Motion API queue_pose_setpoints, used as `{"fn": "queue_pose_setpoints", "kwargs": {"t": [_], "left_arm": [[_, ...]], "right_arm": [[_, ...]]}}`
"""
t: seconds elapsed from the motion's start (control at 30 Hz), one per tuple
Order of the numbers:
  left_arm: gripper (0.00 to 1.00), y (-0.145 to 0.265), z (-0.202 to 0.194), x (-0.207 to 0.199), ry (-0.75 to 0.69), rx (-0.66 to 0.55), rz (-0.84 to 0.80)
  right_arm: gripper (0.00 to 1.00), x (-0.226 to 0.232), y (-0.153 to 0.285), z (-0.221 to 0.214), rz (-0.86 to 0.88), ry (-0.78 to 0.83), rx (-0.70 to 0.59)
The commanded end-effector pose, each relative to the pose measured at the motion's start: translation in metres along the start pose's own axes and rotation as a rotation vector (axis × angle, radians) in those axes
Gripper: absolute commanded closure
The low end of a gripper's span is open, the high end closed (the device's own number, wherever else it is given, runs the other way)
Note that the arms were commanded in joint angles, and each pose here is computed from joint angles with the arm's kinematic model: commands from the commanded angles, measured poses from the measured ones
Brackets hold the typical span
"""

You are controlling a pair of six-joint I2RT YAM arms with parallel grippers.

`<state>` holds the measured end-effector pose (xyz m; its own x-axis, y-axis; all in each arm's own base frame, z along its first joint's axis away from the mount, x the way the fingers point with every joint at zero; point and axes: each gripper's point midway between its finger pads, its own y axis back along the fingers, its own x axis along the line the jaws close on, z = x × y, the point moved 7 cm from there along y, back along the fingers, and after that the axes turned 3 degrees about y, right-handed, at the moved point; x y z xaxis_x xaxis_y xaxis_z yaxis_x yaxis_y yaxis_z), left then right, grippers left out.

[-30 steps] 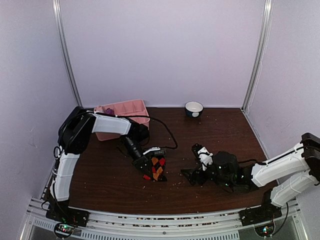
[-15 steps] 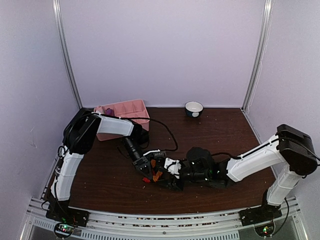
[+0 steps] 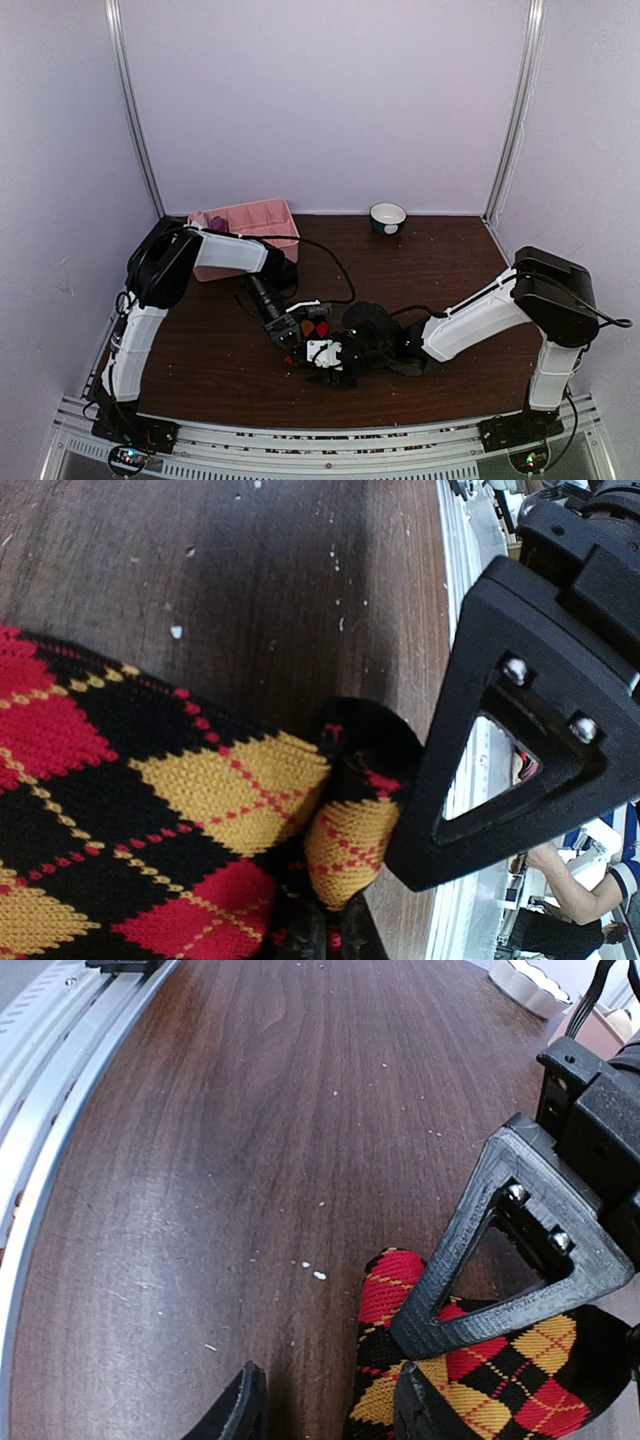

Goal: Roll the socks
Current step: Roll the sock at the center of the board.

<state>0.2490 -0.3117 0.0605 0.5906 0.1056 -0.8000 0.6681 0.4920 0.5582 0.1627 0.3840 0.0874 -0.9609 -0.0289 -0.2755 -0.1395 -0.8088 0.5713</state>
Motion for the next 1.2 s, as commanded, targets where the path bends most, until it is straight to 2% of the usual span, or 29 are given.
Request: {"fn": "queue_pose_setpoints", "kwargs": {"t": [0.0, 0.27, 0.63, 0.93, 1.07, 1.13, 1.17], "left_arm": [[1.0, -0.017, -0.021, 0.029, 0.037, 0.133, 0.102], [1.0, -0.017, -0.02, 0.028, 0.028, 0.128, 0.096], [1.0, -0.014, -0.018, 0.024, 0.002, 0.129, 0.086], [0.92, -0.005, -0.012, 0.011, -0.079, 0.111, 0.05], [0.81, 0.011, -0.005, -0.002, -0.149, 0.048, 0.053], [0.63, 0.027, 0.0, -0.009, -0.19, 0.014, 0.125], [0.58, 0.034, 0.002, -0.013, -0.212, -0.004, 0.164]], "right_arm": [[0.56, -0.012, -0.003, 0.0, -0.076, 0.062, 0.029], [0.69, -0.021, -0.008, -0.013, -0.09, 0.041, 0.087], [0.75, -0.009, -0.005, -0.043, -0.056, 0.03, 0.185], [0.9, 0.005, -0.011, -0.06, 0.029, -0.039, 0.225], [0.97, 0.015, -0.016, -0.066, 0.108, -0.121, 0.247], [0.99, 0.019, -0.017, -0.067, 0.126, -0.182, 0.237], [1.0, 0.021, -0.017, -0.068, 0.136, -0.217, 0.236]]}}
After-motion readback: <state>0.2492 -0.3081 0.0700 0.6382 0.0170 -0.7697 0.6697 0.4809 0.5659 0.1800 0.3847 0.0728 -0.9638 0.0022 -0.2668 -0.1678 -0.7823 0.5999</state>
